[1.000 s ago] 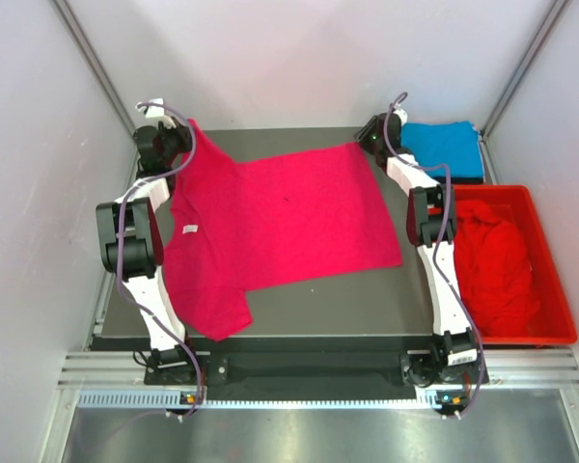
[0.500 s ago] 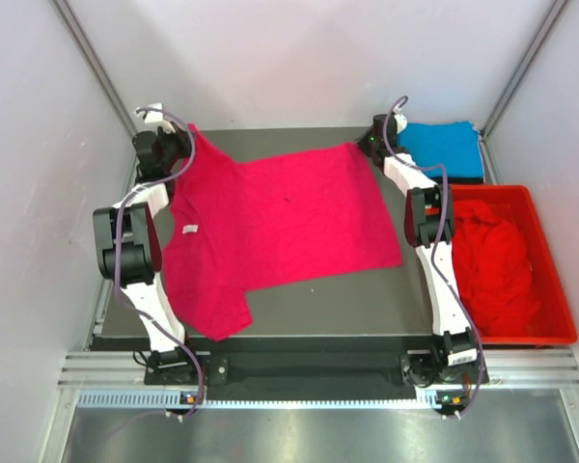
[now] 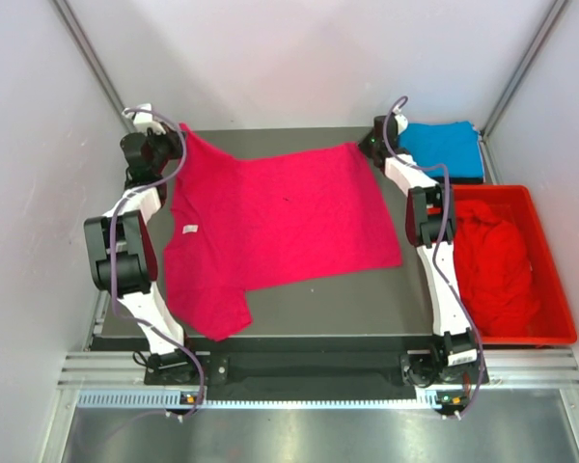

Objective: Fold and stack the t-shirts
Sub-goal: Fold the tshirt

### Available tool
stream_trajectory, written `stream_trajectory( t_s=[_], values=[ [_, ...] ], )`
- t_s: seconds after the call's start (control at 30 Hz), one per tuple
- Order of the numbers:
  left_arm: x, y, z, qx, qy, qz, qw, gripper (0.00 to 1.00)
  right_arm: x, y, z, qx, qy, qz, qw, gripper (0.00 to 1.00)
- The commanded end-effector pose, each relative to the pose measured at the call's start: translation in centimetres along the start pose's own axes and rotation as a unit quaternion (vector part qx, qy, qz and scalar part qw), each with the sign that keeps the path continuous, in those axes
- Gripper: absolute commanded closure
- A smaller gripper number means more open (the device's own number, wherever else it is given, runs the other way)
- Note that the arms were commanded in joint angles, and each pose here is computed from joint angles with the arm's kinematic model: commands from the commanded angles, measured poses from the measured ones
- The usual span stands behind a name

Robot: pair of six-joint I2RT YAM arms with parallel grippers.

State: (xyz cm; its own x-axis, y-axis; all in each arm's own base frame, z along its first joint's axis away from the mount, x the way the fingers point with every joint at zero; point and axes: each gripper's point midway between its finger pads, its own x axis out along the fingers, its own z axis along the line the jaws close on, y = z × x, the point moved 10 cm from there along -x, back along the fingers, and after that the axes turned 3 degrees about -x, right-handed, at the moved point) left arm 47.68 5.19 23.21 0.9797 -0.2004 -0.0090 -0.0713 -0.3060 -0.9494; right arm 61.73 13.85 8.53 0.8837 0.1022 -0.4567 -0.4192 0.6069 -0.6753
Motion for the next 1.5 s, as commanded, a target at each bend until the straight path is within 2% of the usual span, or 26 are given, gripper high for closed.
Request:
stream_trajectory(
  t_s=[0.0, 0.13, 0.27, 0.43, 0.6, 0.67, 0.83, 0.9, 0.93, 1.03, 1.33, 1.47],
  values=[
    [-1.5, -2.6, -1.9, 0.024, 0.045, -0.022, 0.998, 1.00, -1.9, -1.5, 0.3, -0.031, 0.006, -0.006, 0.999, 1.00],
    [-3.1, -1.6, -2.0, 0.037, 0.038, 0.030, 0.998, 1.00, -2.6, -2.2, -0.2, -0.042, -0.016, -0.002, 0.999, 1.00],
    [-5.5, -1.3, -2.7, 0.058, 0.028, 0.045, 0.997, 1.00, -3.6, -3.2, 0.2, -0.062, -0.035, -0.003, 0.997, 0.99],
    [-9.2, -1.5, -3.7, 0.085, 0.008, 0.059, 0.995, 1.00, -5.4, -4.9, -0.1, -0.053, -0.049, -0.012, 0.997, 0.88],
    [-12.3, 2.6, -3.9, 0.031, -0.014, 0.122, 0.992, 1.00, -7.3, -6.0, 0.4, -0.030, -0.069, -0.003, 0.997, 0.76],
    [-13.4, 3.6, -4.1, 0.023, -0.019, 0.133, 0.991, 1.00, -7.8, -5.8, 0.2, -0.028, -0.069, 0.004, 0.997, 0.75],
    [-16.2, 6.7, -3.7, -0.013, -0.086, 0.191, 0.978, 0.96, -9.7, -6.5, 0.8, -0.029, -0.058, 0.023, 0.998, 0.71],
    [-16.9, 7.3, -3.5, -0.027, -0.112, 0.208, 0.971, 0.97, -10.3, -6.7, 0.9, -0.028, -0.057, 0.028, 0.998, 0.70],
    [-17.3, 7.4, -3.3, -0.027, -0.140, 0.212, 0.967, 0.98, -10.5, -6.6, 0.9, -0.028, -0.056, 0.032, 0.997, 0.70],
    [-18.0, 7.3, -3.5, -0.023, -0.148, 0.218, 0.964, 1.00, -11.1, -6.4, 1.1, -0.030, -0.062, 0.041, 0.997, 0.70],
    [-19.4, 5.8, -4.5, -0.027, -0.154, 0.187, 0.970, 1.00, -12.1, -5.6, 0.3, -0.044, -0.061, 0.069, 0.995, 0.69],
    [-20.2, 6.2, -4.2, -0.032, -0.196, 0.200, 0.959, 1.00, -12.2, -5.3, 0.2, -0.044, -0.053, 0.076, 0.995, 0.67]
  ],
)
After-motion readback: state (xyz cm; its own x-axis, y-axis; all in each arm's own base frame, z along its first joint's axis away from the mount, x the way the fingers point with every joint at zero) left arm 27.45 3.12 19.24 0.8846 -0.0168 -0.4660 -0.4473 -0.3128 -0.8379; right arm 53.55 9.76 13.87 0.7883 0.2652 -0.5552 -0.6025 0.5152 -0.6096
